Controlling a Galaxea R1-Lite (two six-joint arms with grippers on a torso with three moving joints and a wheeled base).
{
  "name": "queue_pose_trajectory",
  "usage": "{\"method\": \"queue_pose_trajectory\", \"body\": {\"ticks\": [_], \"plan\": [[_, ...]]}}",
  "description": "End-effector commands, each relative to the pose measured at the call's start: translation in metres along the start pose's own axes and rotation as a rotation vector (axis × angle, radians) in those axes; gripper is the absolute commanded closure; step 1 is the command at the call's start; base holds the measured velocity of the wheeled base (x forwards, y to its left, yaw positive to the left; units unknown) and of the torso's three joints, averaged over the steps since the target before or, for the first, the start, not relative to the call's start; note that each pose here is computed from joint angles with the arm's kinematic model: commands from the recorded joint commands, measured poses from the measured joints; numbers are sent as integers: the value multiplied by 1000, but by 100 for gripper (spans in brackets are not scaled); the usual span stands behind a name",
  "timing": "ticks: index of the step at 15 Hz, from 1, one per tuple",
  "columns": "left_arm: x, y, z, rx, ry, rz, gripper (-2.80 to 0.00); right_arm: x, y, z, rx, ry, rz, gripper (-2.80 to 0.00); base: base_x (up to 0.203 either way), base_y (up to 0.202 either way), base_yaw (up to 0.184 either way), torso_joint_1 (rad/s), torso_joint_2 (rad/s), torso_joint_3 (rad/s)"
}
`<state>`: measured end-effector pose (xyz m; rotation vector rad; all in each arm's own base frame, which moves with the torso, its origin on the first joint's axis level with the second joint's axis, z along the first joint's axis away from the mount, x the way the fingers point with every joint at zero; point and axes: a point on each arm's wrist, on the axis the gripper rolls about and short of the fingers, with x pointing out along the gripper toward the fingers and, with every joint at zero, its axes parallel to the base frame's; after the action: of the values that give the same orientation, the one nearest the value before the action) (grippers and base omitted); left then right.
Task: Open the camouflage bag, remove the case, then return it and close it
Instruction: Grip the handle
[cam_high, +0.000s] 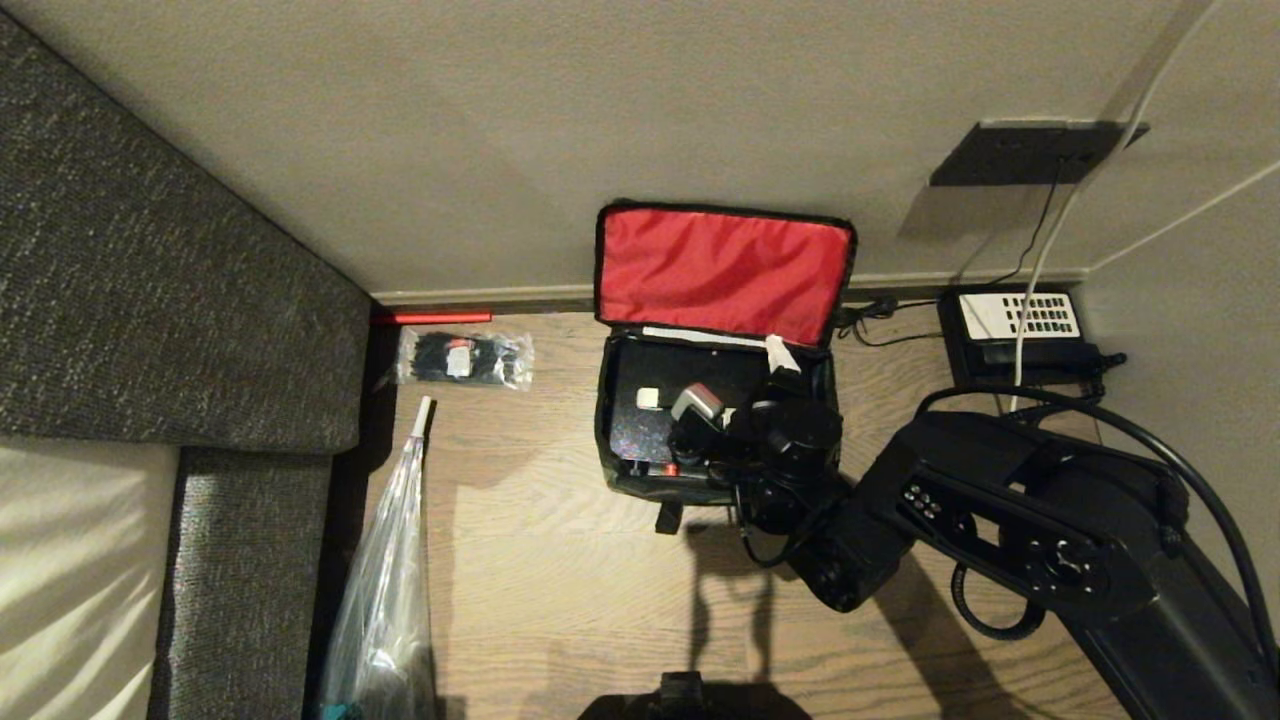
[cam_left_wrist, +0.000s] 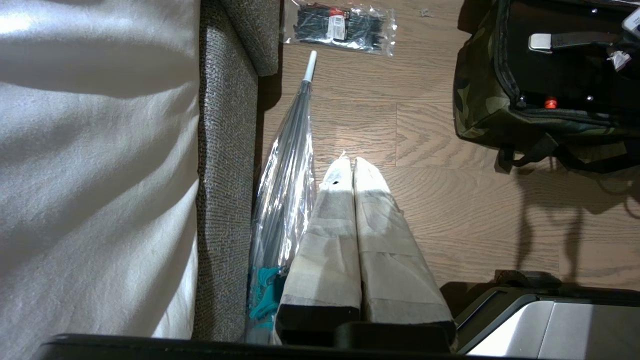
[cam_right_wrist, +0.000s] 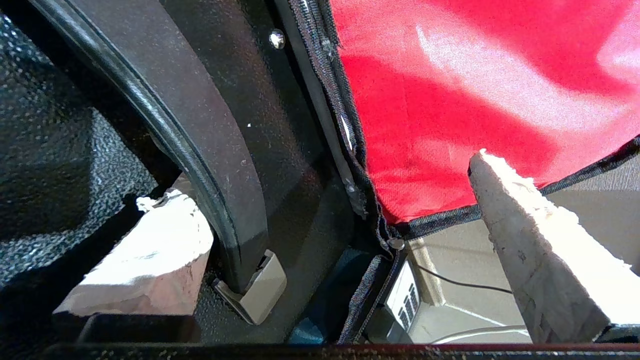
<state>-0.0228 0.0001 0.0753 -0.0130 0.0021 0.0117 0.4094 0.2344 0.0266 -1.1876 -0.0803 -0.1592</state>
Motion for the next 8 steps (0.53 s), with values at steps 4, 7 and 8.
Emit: {"method": "queue_pose_trajectory", "body": {"ticks": [4, 7, 8], "plan": [[0, 0, -1, -1, 1, 1, 0, 1, 7, -2, -12, 10, 5, 0, 0, 0, 0, 0, 0, 0], [0, 0, -1, -1, 1, 1, 0, -1, 12, -5, -15, 13, 10, 0, 0, 0, 0, 0, 0, 0], [0, 0, -1, -1, 1, 1, 0, -2, 12, -5, -12, 13, 10, 0, 0, 0, 0, 0, 0, 0]]}}
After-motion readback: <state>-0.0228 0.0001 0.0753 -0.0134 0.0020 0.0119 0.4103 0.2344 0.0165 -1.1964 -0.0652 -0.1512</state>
